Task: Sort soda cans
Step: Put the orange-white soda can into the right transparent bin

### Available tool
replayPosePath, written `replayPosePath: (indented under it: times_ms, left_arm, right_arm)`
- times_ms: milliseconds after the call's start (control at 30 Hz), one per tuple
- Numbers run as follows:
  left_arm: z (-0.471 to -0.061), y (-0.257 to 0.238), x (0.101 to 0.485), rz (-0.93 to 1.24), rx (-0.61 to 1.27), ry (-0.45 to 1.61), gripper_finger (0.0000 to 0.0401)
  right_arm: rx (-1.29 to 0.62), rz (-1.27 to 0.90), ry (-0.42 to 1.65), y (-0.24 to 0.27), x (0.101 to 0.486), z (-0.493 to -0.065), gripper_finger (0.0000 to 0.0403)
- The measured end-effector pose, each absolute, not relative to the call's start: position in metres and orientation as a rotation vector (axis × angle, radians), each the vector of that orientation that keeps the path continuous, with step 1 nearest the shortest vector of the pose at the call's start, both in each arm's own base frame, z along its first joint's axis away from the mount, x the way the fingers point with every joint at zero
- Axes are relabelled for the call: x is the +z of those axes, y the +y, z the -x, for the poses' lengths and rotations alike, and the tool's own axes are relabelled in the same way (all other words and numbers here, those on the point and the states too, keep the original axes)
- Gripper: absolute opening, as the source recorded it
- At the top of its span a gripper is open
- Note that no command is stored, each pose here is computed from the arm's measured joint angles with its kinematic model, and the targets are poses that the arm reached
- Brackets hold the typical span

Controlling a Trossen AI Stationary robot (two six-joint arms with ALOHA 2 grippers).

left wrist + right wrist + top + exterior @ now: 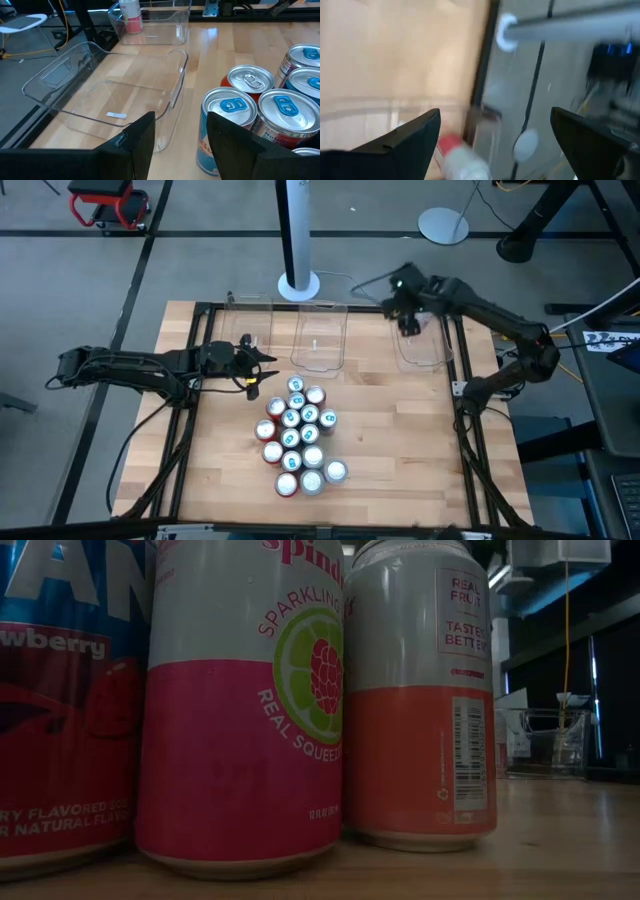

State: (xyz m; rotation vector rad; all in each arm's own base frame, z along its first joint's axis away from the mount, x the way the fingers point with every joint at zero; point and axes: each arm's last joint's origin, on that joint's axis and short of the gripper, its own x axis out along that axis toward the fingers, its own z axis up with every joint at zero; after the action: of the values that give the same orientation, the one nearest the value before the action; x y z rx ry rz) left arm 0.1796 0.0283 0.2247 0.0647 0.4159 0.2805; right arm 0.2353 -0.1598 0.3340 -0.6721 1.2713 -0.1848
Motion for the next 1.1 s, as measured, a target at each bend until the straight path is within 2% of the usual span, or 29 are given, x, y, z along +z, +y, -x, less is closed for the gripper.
replayPosePath:
  times_ms: [167,400,533,800,1100]
  left_arm:
    - [-0.18,0.028,0.225,-0.059,0.281,0.416,0.0169]
    - [-0.18,0.028,0.225,-0.066,0.28,0.414,0.0169]
    - [-0.18,0.028,0.225,-0.07,0.279,0.407,0.0169]
    - [-0.18,0.028,0.225,-0.091,0.275,0.411,0.0169]
    - [-0.18,0.028,0.225,-0.096,0.274,0.412,0.0169]
  right_arm:
    - [0.01,0.778,1.19,-0.108,0.333,-0.262,0.0376]
    - [0.202,0.819,1.033,-0.036,0.334,-0.284,0.0376]
    - [0.204,0.869,0.987,-0.008,0.336,-0.289,0.0376]
    - [0.194,0.795,0.821,0.032,0.344,-0.296,0.0376]
    - [0.339,0.789,0.623,0.088,0.342,-0.309,0.0376]
